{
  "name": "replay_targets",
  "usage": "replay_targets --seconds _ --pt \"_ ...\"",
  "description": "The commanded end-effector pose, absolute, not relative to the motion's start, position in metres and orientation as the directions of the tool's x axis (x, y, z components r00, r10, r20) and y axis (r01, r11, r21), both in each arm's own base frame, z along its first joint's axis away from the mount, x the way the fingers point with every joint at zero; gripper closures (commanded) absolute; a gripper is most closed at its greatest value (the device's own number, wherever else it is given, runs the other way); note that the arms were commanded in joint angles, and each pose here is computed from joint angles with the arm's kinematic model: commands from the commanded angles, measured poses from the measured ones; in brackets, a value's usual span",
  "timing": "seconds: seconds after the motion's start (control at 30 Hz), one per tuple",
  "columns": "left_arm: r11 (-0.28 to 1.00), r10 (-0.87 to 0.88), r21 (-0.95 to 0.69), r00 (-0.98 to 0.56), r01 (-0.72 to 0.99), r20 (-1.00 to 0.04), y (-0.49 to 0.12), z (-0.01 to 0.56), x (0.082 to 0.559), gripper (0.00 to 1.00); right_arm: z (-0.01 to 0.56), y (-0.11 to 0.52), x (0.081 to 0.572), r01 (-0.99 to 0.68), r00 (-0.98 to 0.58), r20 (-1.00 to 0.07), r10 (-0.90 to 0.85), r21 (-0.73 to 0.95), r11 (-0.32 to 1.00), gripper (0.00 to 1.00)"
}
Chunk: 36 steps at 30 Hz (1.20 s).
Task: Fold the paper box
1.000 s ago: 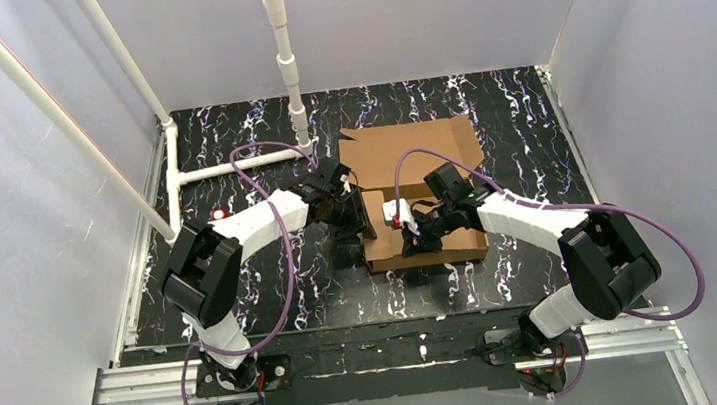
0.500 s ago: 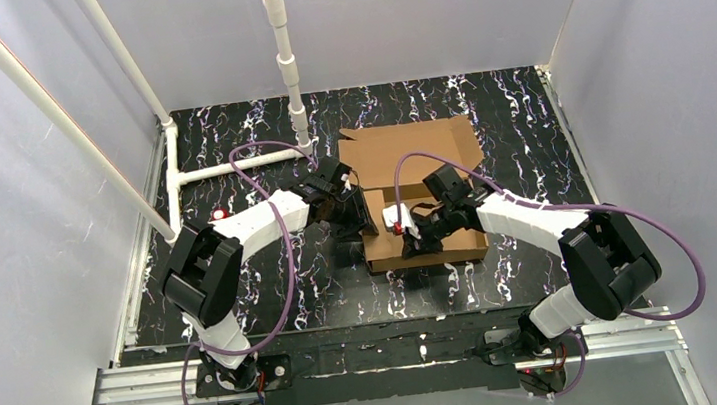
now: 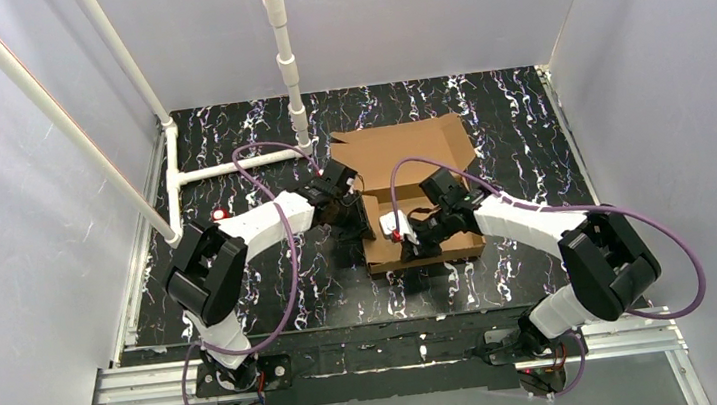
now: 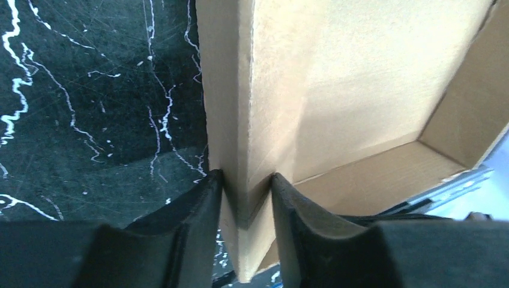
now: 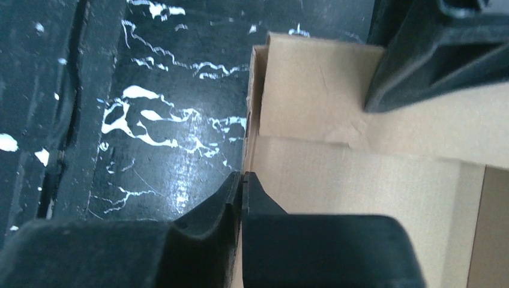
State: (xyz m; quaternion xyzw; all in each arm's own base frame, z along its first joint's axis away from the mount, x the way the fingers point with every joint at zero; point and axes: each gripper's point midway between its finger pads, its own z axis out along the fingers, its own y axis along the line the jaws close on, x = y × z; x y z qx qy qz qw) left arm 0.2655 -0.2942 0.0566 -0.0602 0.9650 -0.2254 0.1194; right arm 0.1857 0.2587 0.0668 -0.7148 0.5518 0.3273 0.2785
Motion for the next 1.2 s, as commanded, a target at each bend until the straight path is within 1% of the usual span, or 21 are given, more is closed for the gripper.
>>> replay_targets --seconds 0.0,0.03,0.1,0.17,0.2,0.27,0.33,0.4,0.5,0.7,0.9,1.03,1.1,1.17 --pt "0.939 -0.119 -0.34 -0.972 -0.044 -0.202 -0.284 0.047 0.256 0.72 0.039 0.235 0.167 -0.971 0.115 -0.688 -0.717 0.074 -0.226 0.86" --pt "0.952 -0.107 -0.305 -0.972 -0.04 -0.208 -0.28 0.046 0.256 0.78 0.04 0.235 0.167 -0.972 0.116 -0.689 -0.715 0.071 -0.225 0.84" --pt "0.97 -0.079 -0.241 -0.973 -0.026 -0.216 -0.273 0.043 0.253 0.8 0.044 0.235 0.166 -0.971 0.117 -0.691 -0.714 0.07 -0.227 0.78" --pt "0.988 -0.054 -0.152 -0.966 -0.015 -0.253 -0.261 0.041 0.259 1.0 0.049 0.232 0.16 -0.963 0.128 -0.692 -0.711 0.085 -0.256 0.64" --pt "0.994 -0.038 -0.109 -0.96 -0.008 -0.277 -0.254 0.041 0.263 1.0 0.056 0.229 0.159 -0.956 0.147 -0.691 -0.707 0.086 -0.282 0.54" --pt "0.996 -0.019 -0.085 -0.953 0.007 -0.302 -0.249 0.045 0.266 1.0 0.068 0.217 0.168 -0.96 0.147 -0.699 -0.7 0.07 -0.272 0.39" --pt "0.998 0.004 -0.06 -0.943 0.026 -0.333 -0.243 0.053 0.269 1.0 0.088 0.201 0.177 -0.971 0.117 -0.737 -0.665 0.056 -0.233 0.32" --pt "0.997 0.012 -0.063 -0.931 0.037 -0.366 -0.242 0.064 0.273 1.0 0.111 0.185 0.194 -0.991 0.077 -0.781 -0.62 0.005 -0.13 0.28" --pt "0.995 0.004 -0.096 -0.931 0.042 -0.366 -0.244 0.055 0.269 0.98 0.126 0.165 0.21 -1.0 0.009 -0.812 -0.584 -0.013 0.004 0.27" --pt "0.989 -0.014 -0.142 -0.93 0.041 -0.368 -0.249 0.047 0.267 0.95 0.14 0.151 0.218 -0.995 -0.039 -0.841 -0.539 -0.018 0.1 0.25" --pt "0.976 -0.045 -0.213 -0.914 0.046 -0.403 -0.249 0.059 0.27 0.9 0.143 0.136 0.227 -0.977 -0.102 -0.868 -0.486 -0.006 0.215 0.22" --pt "0.959 -0.08 -0.279 -0.909 0.041 -0.409 -0.248 0.064 0.272 0.88 0.141 0.13 0.231 -0.965 -0.121 -0.873 -0.472 -0.007 0.26 0.21" --pt "0.953 -0.093 -0.3 -0.91 0.036 -0.404 -0.247 0.067 0.273 0.85 0.14 0.13 0.232 -0.963 -0.123 -0.874 -0.47 -0.009 0.269 0.21" --pt "0.95 -0.099 -0.31 -0.912 0.032 -0.398 -0.246 0.068 0.275 0.85 0.141 0.123 0.237 -0.953 -0.14 -0.876 -0.462 -0.008 0.304 0.21"
